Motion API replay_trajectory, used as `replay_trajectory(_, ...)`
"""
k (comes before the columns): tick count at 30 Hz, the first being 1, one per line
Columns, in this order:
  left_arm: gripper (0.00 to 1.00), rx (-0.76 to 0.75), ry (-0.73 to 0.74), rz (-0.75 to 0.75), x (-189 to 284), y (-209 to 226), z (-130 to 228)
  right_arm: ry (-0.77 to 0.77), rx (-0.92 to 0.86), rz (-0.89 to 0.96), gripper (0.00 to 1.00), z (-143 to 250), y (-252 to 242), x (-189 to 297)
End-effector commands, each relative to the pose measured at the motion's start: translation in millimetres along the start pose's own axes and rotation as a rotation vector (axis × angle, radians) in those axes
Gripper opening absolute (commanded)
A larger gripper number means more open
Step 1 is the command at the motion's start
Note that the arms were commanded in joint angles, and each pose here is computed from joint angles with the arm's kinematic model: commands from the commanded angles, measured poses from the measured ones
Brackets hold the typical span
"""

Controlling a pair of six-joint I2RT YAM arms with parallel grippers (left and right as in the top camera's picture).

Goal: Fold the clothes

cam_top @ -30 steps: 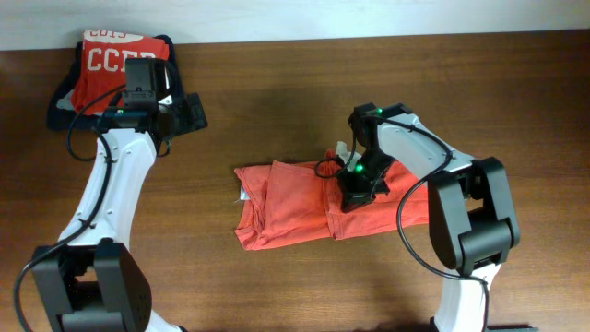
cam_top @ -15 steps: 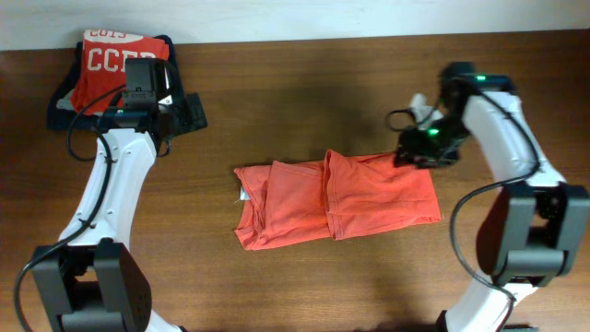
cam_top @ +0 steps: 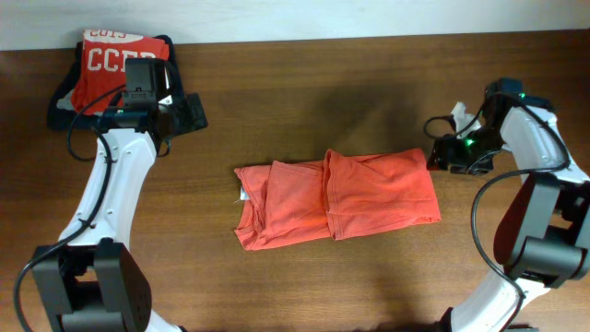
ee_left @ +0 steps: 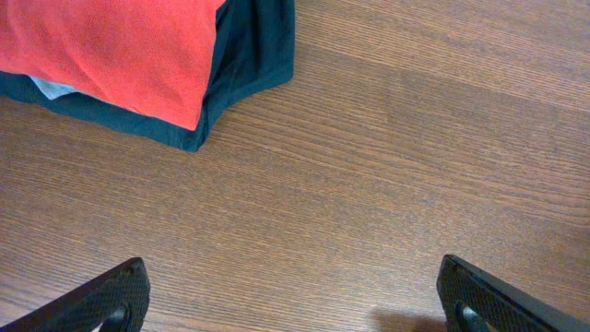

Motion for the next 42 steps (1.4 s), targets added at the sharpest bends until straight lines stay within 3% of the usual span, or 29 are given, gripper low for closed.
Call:
replay_trajectory(1, 0.99, 0.012, -0.007, -0.006, 0.0, 0.1, -2.7, 0.037, 0.028, -0.024, 0.6, 7.5, -1.5, -20.4)
replay_trajectory(16, 0.99, 0.012, -0.008, -0.006, 0.0, 0.1, -2.8, -0.022, 0.029, -0.131, 0.58, 22.6, 5.7, -58.0)
replay_trajectory(22, 0.99, 0.012, -0.007, -0.006, 0.0, 0.1, -2.7, -0.043, 0.036, -0.125, 0.43, 19.3, 4.4, -58.4)
replay_trajectory(26, 0.99, 0.012, -0.007, -0.006, 0.0, 0.1, -2.7, -0.044, 0.036, -0.126, 0.21, 19.2, 4.5, -58.4)
replay_trajectory(28, 0.99, 0.012, -0.008, -0.006, 0.0, 0.1, -2.8, -0.047, 0.036, -0.128, 0.04, 18.8, 4.6, -58.0)
replay_trajectory(36, 0.99, 0.012, -0.007, -0.006, 0.0, 0.1, -2.7, -0.085, 0.031, -0.099, 0.04, 5.3, -5.0, -38.2)
replay_trajectory(42, 0.99, 0.012, -0.007, -0.006, 0.0, 0.1, -2.7, -0.157, -0.021, -0.055, 0.04, -8.5, -32.0, 7.1)
Point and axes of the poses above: each gripper's point midway between its finger pads, its own x axis back along the fingers, its own y axis along the line the jaws close on, z = x × y, the point moved 8 cm from there along x, back along the fingers, and after that the axes turned 13 degrees about x, right-handed, at the moved point
